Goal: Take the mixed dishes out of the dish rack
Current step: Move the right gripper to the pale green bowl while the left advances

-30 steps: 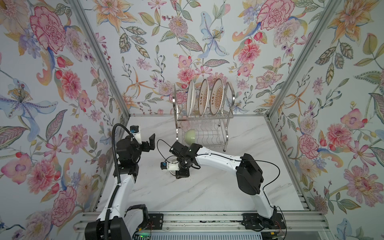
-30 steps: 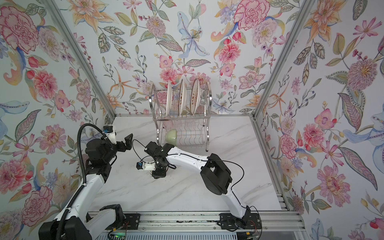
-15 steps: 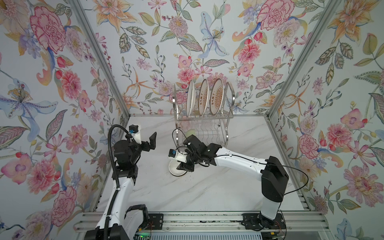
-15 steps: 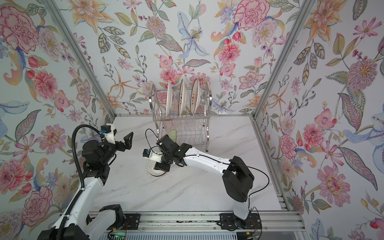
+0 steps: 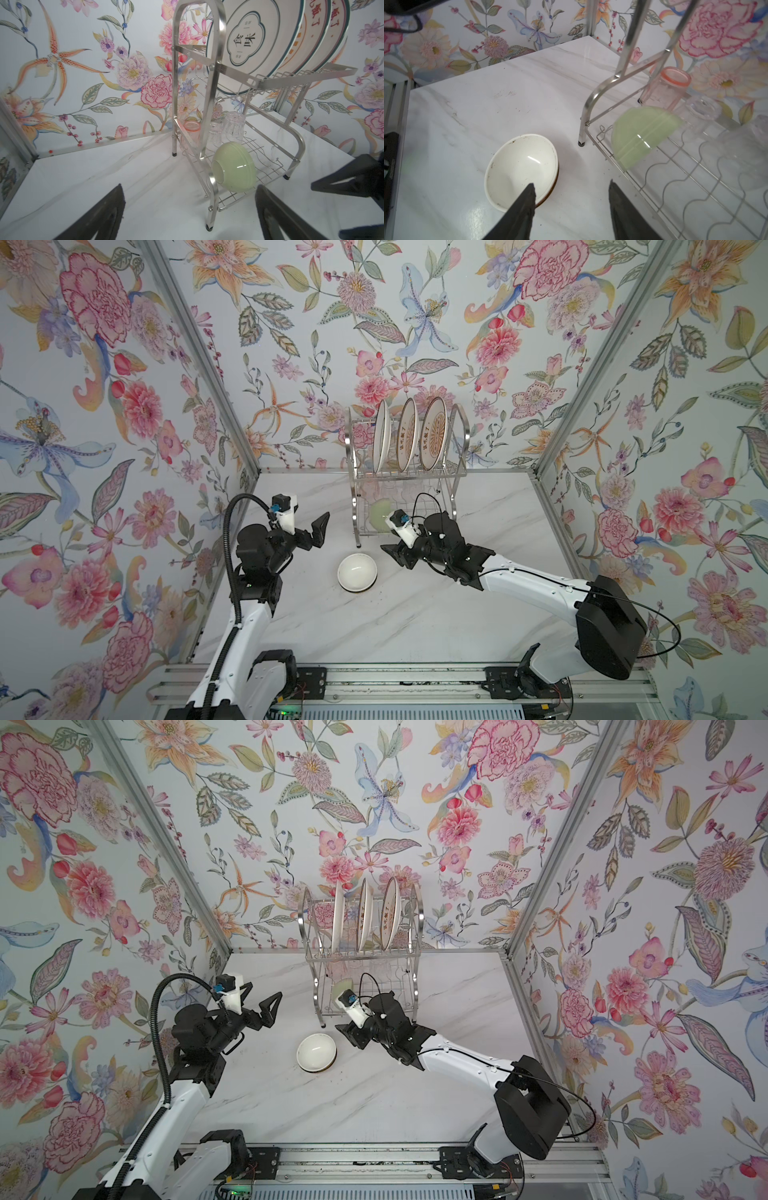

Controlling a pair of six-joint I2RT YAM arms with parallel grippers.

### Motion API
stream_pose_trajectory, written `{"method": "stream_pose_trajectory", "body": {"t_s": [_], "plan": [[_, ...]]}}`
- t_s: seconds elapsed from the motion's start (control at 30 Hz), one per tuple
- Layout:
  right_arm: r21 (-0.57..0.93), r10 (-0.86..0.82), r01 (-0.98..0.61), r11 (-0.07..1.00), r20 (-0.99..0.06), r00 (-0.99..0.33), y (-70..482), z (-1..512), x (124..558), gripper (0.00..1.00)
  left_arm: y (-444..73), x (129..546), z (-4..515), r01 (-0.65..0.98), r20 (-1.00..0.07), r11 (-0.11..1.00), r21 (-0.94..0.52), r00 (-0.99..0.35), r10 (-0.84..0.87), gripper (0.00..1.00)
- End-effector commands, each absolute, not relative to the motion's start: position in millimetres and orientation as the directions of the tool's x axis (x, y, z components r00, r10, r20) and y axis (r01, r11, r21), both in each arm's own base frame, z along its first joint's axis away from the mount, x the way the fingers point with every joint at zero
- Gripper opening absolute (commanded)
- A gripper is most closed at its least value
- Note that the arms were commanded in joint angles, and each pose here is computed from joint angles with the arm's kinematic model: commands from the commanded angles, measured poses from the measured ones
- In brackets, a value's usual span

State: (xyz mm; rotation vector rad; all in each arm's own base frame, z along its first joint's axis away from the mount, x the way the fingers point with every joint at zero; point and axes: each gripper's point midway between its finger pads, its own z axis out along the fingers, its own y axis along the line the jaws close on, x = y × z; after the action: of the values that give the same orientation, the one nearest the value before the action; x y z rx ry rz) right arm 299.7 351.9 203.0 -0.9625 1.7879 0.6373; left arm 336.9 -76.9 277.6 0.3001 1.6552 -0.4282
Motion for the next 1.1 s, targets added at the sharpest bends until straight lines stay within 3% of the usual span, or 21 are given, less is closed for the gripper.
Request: {"method": "stream_pose_trajectory", "body": {"t_s": [0.0, 0.17, 0.33, 0.67, 0.73, 1.07], "plan": [[0.116, -0.156, -0.800, 0.589, -0.955, -0.253, 343.5, 223.4, 313.1, 0.60, -88.3, 332.3, 257.7, 0.429, -0.977, 0.889, -0.158, -0.198, -0.078, 0.97], [0.207, -0.085, -0.776, 0.595, -0.945, -0.317, 332.5, 213.4, 327.7, 0.60, -109.8, 331.9, 237.8, 0.437, -0.962, 0.874, -0.213, -0.250, -0.109, 0.84], [0.331, 0.047, -0.753, 0.569, -0.927, -0.372, 319.5, 214.4, 351.4, 0.59, -122.2, 341.0, 212.9, 0.413, -0.920, 0.851, -0.325, -0.347, -0.183, 0.57], [0.420, 0.093, -0.721, 0.551, -0.890, -0.447, 325.0, 200.2, 376.1, 0.62, -144.4, 357.2, 193.5, 0.433, -0.897, 0.815, -0.385, -0.384, -0.220, 0.04], [0.444, 0.109, -0.711, 0.545, -0.879, -0.465, 326.7, 195.6, 380.0, 0.63, -147.7, 361.0, 187.2, 0.431, -0.892, 0.816, -0.386, -0.398, -0.212, 0.00], [0.489, 0.109, -0.681, 0.545, -0.847, -0.521, 334.2, 183.8, 395.8, 0.67, -167.5, 375.8, 168.7, 0.466, -0.876, 0.774, -0.428, -0.423, -0.230, 0.00]]}}
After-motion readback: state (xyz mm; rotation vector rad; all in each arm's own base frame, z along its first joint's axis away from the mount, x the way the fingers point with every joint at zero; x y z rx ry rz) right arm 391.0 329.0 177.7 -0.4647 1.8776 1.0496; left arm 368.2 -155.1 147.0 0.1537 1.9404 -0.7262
